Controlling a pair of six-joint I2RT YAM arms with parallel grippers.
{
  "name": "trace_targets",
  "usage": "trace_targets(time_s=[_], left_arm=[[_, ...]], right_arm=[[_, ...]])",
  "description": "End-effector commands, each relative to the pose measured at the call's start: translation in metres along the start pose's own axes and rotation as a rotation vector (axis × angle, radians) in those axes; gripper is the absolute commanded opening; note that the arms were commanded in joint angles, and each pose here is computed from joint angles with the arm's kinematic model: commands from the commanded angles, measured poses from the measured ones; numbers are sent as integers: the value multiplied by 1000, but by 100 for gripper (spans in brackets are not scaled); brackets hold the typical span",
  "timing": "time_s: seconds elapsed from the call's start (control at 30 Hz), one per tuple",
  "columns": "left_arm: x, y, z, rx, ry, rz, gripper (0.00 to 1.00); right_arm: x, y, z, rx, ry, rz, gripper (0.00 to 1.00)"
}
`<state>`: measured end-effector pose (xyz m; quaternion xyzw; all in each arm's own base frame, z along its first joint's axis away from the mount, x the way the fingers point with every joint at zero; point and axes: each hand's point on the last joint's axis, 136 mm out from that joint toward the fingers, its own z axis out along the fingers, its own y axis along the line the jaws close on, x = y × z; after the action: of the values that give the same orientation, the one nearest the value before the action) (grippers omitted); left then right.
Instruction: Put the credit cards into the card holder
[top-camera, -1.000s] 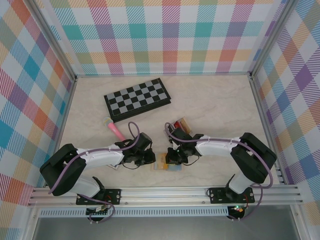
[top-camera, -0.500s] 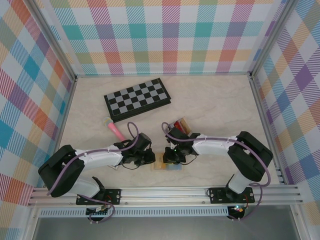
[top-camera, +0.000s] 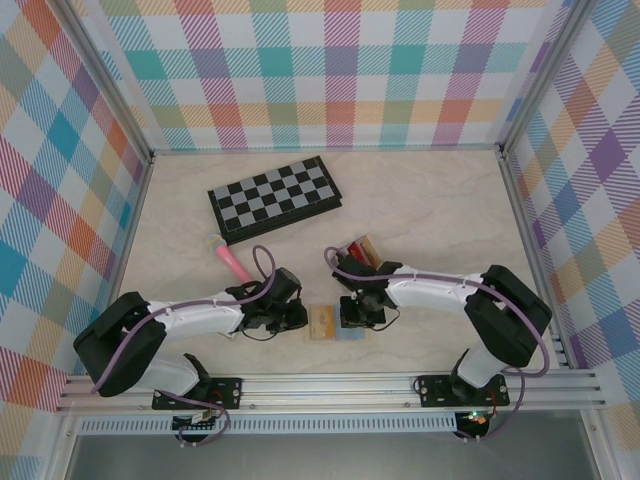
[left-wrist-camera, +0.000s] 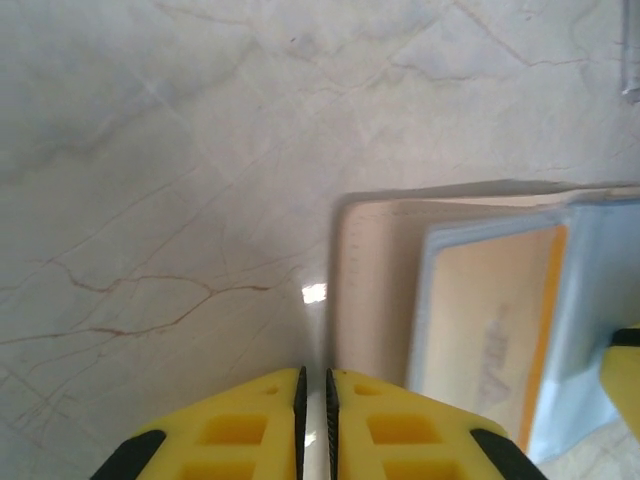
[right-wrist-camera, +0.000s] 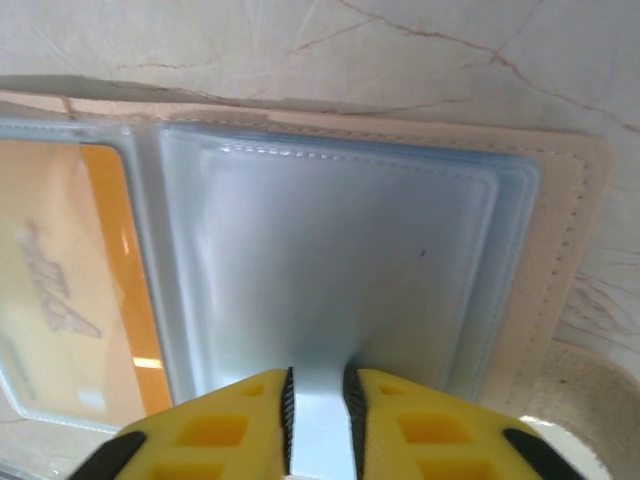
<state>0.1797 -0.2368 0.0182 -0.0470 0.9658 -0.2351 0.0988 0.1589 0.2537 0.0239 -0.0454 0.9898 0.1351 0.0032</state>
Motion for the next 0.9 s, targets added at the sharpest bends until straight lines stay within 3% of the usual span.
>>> trace_targets(time_s=[0.0,0.1,0.3,0.47,0.57,0.63,0.77,0.87], left_arm=[[4,2,-5,-8,1,18,17],[-2,-3,-14,-4,-24,27,20],[-17,-12,-38,-9,-95,27,28],[-42,-36,-52,33,-143,23,38],[-60,-49,-47,71,-134,-22,41],[-75,-60,-41,107,-133,-63,43],[-103,-85,-20,188,-94,-148,47],[-119,-96,-3,196,-79,-178,51]], right_arm=[[-8,6,-31,3,-67,-57,29],[-26,8,-70,7,-205,-74,43],[-61,-22,-144,110,-471,-52,60],[-95,-38,-167,168,-591,-124,73],[-103,-41,-162,158,-454,-114,71],[-109,-30,-154,144,-405,-177,57],[-120,-14,-135,99,-371,-240,54],[-125,-14,-123,123,-335,-260,45]])
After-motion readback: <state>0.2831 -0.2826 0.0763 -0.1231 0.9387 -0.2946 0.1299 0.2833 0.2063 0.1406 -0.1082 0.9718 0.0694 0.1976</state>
